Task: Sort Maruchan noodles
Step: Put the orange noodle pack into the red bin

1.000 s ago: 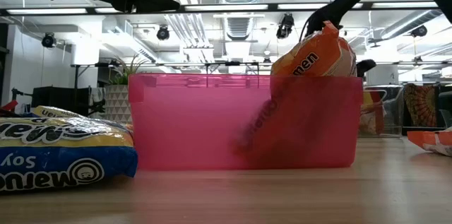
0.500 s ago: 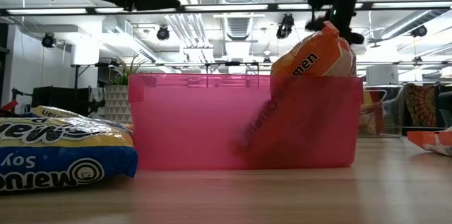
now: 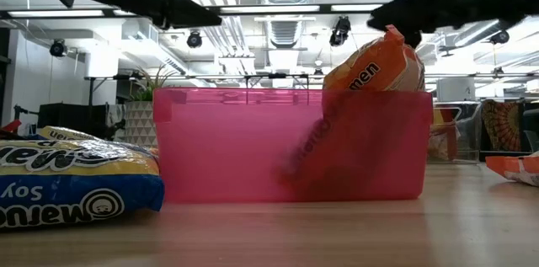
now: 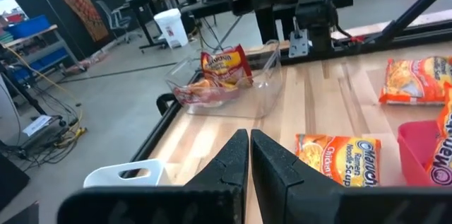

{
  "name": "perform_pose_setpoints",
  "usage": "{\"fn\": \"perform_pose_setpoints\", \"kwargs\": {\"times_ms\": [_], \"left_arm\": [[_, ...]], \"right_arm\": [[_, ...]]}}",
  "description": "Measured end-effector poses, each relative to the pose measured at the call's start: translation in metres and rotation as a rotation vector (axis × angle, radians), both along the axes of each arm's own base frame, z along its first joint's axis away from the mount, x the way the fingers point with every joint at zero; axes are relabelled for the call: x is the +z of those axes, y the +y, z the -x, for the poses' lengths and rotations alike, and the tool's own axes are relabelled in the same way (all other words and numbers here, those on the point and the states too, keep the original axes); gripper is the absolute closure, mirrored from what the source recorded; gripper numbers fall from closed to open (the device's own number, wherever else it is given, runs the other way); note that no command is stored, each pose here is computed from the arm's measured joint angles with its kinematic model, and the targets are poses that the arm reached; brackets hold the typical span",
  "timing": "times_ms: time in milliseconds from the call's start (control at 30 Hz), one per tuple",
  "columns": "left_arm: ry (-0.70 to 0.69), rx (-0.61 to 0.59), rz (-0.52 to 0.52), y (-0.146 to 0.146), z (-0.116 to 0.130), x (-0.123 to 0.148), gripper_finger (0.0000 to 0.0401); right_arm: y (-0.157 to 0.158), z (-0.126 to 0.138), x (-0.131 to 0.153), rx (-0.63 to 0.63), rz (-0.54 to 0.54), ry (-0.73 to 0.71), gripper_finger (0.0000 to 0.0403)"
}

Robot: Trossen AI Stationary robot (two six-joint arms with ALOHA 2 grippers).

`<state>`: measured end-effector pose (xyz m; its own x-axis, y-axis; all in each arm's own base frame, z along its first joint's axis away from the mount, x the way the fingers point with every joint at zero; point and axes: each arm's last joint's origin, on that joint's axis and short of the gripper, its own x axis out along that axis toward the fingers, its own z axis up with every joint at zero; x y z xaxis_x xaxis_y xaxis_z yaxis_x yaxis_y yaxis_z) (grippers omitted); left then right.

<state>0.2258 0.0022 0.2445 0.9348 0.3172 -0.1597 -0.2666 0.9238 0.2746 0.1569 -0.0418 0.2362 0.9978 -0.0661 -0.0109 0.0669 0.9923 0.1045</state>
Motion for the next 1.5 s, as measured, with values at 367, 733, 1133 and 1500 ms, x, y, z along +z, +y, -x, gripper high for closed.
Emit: {"fn": "perform_pose_setpoints", "kwargs": {"times_ms": [367,733,1133,1500], "left_arm": [[-0.021,0.069,-0.002,0.001,-0.013,-0.007,0.0401],[-0.078,0.775,-0.198,0.017,0.004,0.074,0.0401],[-0.034,0.759,-0.092,0.0,0.001,0.065,0.0401],[0.033,1.025,-0.25,0.004,0.017,0.147,0.0401]], "right_arm": [[0.019,0.015,-0.005,0.055,0.064,-0.195,0.0311],[0.018,0.011,0.028,0.047,0.188,-0.03,0.0341],[0.018,0.012,0.02,0.062,0.256,0.082,0.0351],[0.018,0.013,0.021,0.063,0.289,0.079,0.0351]]}}
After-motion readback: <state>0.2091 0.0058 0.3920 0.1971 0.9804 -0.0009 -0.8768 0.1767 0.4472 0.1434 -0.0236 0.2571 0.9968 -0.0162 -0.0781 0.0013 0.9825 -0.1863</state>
